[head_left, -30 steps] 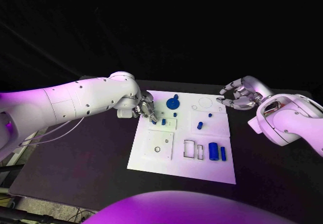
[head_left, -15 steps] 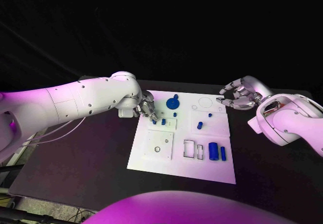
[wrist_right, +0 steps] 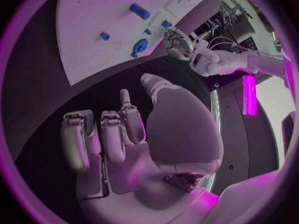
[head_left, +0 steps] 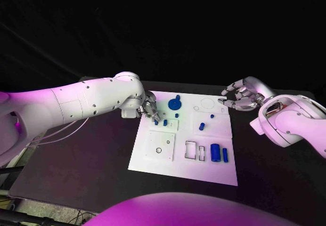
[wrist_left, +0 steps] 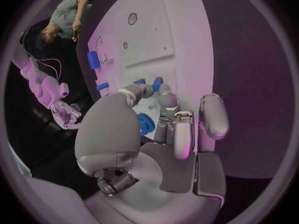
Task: Assemble the parts on the task board
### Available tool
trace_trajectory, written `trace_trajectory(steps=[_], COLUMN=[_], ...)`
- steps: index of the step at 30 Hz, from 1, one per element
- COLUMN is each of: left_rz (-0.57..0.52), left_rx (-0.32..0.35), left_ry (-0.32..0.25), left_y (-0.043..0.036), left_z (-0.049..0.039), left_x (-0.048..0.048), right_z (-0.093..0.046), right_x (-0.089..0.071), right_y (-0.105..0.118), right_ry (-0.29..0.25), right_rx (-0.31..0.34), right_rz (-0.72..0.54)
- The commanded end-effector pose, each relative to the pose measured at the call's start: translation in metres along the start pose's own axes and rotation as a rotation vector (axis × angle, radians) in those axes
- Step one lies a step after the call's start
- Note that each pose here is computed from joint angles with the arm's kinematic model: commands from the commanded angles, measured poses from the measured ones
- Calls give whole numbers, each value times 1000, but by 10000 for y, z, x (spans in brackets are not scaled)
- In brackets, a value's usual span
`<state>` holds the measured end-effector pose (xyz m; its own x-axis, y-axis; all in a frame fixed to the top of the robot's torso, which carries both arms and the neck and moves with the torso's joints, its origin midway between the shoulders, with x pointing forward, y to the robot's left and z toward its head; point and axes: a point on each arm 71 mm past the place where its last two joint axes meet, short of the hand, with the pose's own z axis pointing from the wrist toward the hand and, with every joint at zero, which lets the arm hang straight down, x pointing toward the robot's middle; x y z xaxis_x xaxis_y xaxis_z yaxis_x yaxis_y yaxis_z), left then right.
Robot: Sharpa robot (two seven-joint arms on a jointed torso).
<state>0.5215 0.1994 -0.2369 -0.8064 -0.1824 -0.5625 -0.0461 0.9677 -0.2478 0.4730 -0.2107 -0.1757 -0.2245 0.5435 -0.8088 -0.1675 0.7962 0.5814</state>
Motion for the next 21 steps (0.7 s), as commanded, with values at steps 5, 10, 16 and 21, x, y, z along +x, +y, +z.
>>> trace_trajectory(steps=[5, 10, 16, 21], left_rz=[18, 2, -21, -32], left_rx=[3, -1, -8, -16], left_ry=[28, 28, 17, 7], left_y=[-23, -7, 22, 40], left_z=[6, 6, 5, 5], left_x=[30, 25, 11, 0], right_z=[-1, -1, -1, -1], right_x=[9, 9, 8, 8], right_y=[3, -1, -6, -8], right_ry=[3, 2, 1, 0], right_rx=[-5, -5, -4, -4], right_rz=[-4, -4, -4, -4])
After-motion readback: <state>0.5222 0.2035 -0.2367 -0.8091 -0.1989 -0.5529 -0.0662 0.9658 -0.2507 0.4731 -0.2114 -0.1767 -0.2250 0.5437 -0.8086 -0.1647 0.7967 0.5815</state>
